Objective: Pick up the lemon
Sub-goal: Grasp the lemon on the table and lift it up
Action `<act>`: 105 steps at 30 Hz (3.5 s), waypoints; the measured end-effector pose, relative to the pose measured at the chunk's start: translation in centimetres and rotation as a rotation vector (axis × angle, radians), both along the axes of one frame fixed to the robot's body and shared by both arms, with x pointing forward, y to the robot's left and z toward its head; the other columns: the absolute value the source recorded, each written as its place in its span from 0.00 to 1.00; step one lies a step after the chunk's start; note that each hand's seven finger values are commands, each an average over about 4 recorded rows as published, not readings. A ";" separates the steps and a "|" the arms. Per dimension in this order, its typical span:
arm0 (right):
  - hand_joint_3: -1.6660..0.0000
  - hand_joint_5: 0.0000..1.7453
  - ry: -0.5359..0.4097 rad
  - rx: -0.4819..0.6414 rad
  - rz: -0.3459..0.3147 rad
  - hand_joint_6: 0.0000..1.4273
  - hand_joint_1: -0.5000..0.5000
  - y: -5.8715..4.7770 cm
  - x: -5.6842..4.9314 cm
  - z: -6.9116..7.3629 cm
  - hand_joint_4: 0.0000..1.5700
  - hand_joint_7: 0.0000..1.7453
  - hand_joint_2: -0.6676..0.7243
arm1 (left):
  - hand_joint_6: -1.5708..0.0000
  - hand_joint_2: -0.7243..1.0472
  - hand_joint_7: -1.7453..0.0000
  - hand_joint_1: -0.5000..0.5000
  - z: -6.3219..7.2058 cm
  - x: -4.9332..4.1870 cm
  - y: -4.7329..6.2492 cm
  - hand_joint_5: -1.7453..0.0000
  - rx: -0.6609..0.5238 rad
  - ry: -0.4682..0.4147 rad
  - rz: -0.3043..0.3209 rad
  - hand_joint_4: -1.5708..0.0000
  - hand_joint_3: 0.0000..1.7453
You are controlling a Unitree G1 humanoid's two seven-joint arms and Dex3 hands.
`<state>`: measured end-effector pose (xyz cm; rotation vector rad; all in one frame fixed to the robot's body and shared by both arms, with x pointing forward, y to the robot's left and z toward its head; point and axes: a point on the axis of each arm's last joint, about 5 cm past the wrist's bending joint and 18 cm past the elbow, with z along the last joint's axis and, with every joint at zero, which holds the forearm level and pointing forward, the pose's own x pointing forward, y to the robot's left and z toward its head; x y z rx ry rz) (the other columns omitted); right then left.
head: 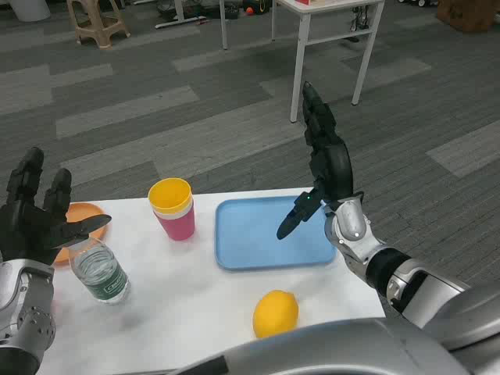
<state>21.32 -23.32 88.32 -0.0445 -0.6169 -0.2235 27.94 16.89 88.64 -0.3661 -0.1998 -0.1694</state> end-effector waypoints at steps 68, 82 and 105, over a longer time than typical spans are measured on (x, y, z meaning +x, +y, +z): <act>1.00 0.00 0.398 -0.362 0.199 0.00 0.33 -5.4 -6.3 -3.0 0.00 0.00 0.74 | 1.00 1.00 0.92 0.04 -0.9 -0.90 0.6 0.88 0.213 -0.003 0.020 1.00 0.05; 1.00 0.00 0.546 -0.643 0.717 0.00 0.33 -3.2 -4.4 -3.4 0.00 0.00 0.45 | 1.00 1.00 0.92 0.04 -1.2 -0.12 0.7 0.88 0.244 0.072 -0.008 1.00 0.05; 0.99 0.00 0.609 -0.925 1.012 0.00 0.33 -1.1 -1.6 -3.7 0.00 0.00 0.18 | 1.00 1.00 0.92 0.04 0.0 0.96 0.0 0.88 0.191 0.039 -0.055 1.00 0.05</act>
